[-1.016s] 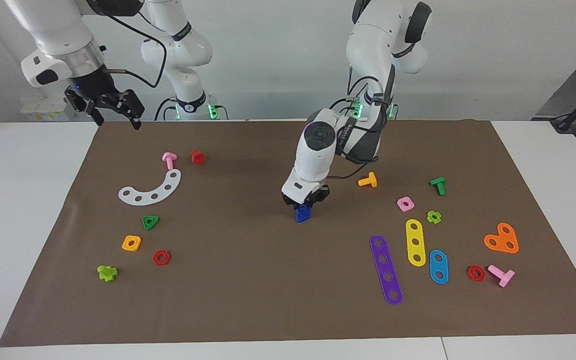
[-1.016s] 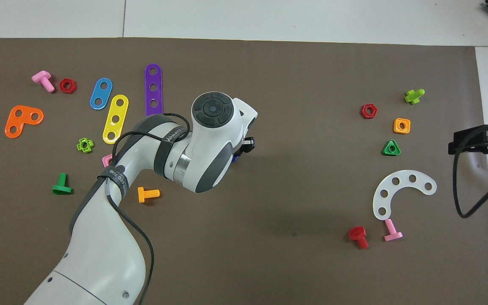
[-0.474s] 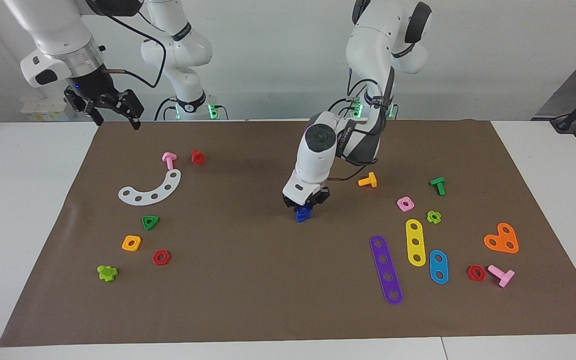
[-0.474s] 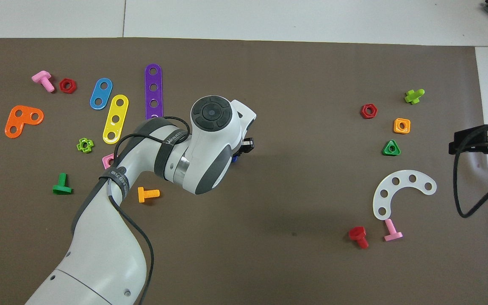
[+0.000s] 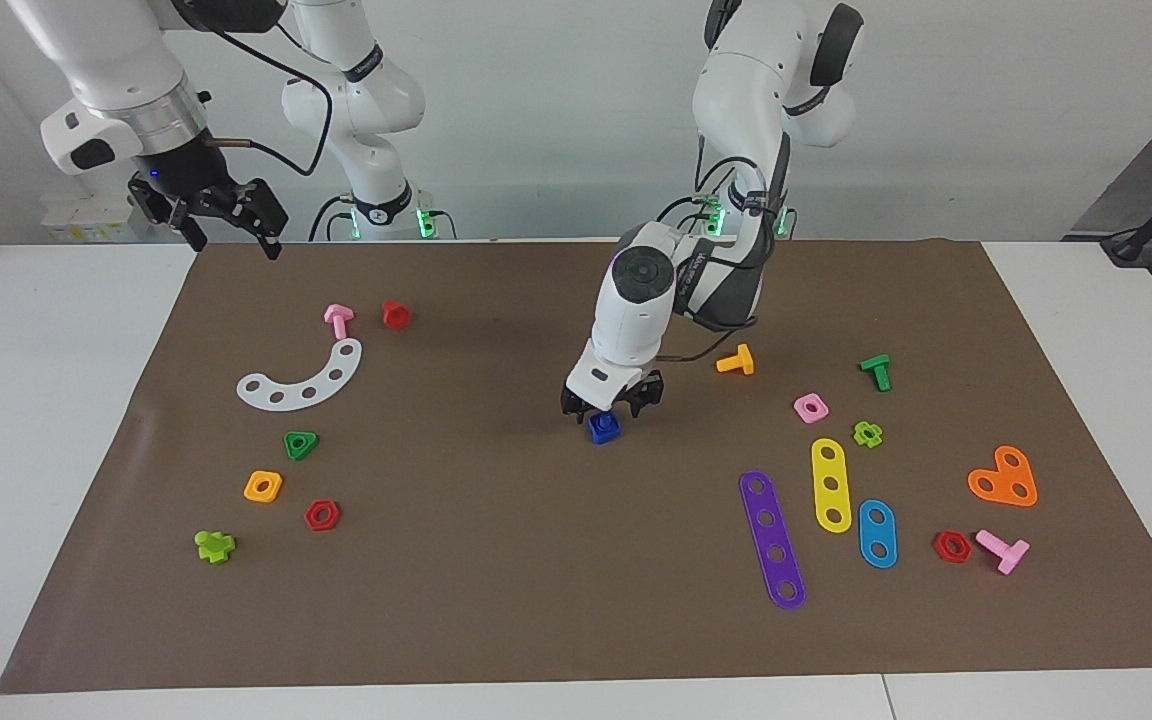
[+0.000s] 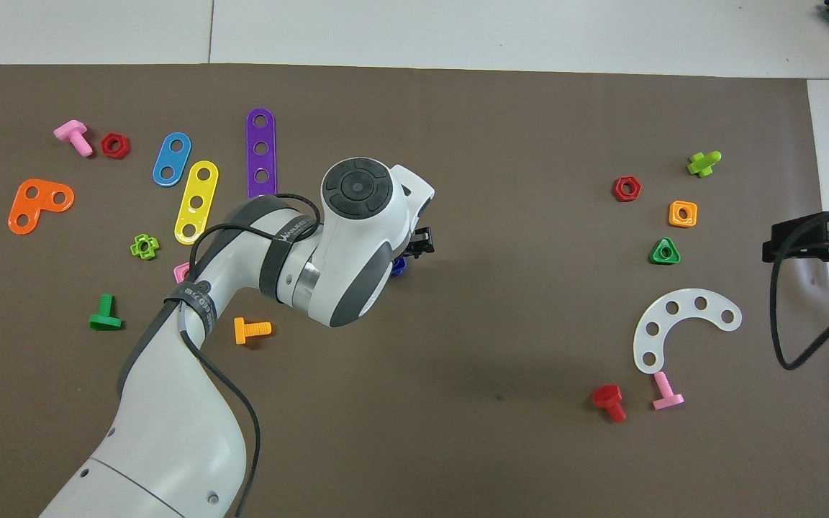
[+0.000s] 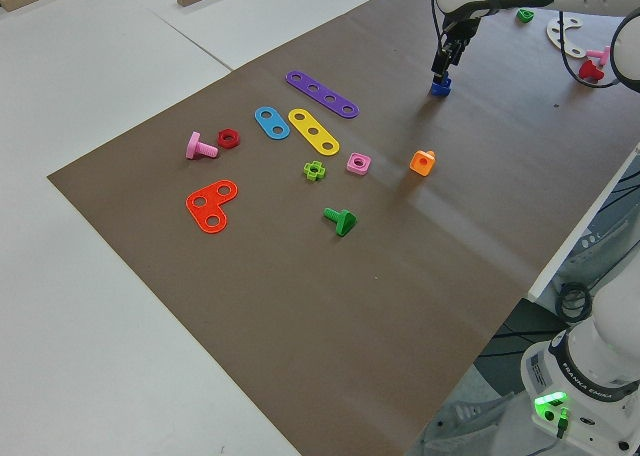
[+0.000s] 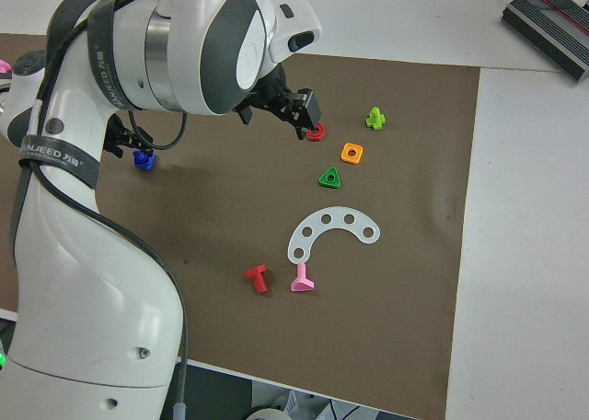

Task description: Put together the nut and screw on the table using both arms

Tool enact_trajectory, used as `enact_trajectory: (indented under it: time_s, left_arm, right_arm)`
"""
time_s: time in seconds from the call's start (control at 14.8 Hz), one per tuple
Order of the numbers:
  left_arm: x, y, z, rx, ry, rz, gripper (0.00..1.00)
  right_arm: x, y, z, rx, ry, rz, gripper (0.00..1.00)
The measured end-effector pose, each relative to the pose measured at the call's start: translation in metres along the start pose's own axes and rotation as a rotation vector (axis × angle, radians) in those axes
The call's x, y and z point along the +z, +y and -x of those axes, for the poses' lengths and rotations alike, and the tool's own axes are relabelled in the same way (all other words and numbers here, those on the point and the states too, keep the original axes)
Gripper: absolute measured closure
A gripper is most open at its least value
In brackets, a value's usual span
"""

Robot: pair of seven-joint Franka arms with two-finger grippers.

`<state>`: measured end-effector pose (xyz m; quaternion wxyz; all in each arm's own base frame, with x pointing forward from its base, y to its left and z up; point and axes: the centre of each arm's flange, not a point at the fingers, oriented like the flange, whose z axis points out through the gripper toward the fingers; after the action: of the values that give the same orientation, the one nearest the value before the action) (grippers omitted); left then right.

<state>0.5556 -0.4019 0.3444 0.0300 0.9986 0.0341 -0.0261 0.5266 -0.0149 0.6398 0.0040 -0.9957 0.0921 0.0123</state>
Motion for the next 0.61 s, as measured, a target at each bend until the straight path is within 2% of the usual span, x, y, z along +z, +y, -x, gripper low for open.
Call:
enact_trajectory:
  time_s: [0.14, 0.34, 0.47, 0.61]
  left_arm:
    - [-0.021, -0.003, -0.008, -0.009, -0.018, -0.016, 0.06]
    - [-0.062, -0.031, -0.039, -0.055, 0.003, -0.003, 0.07]
    - [-0.094, -0.065, -0.062, -0.041, 0.028, 0.016, 0.07]
    - [-0.133, -0.110, -0.071, -0.009, 0.019, 0.014, 0.07]
  right_arm:
    - [0.000, 0.000, 0.000, 0.000, 0.000, 0.000, 0.00]
    - [0.000, 0.000, 0.000, 0.000, 0.000, 0.000, 0.00]
    - [0.000, 0.000, 0.000, 0.000, 0.000, 0.000, 0.00]
    - [0.000, 0.000, 0.000, 0.000, -0.001, 0.000, 0.00]
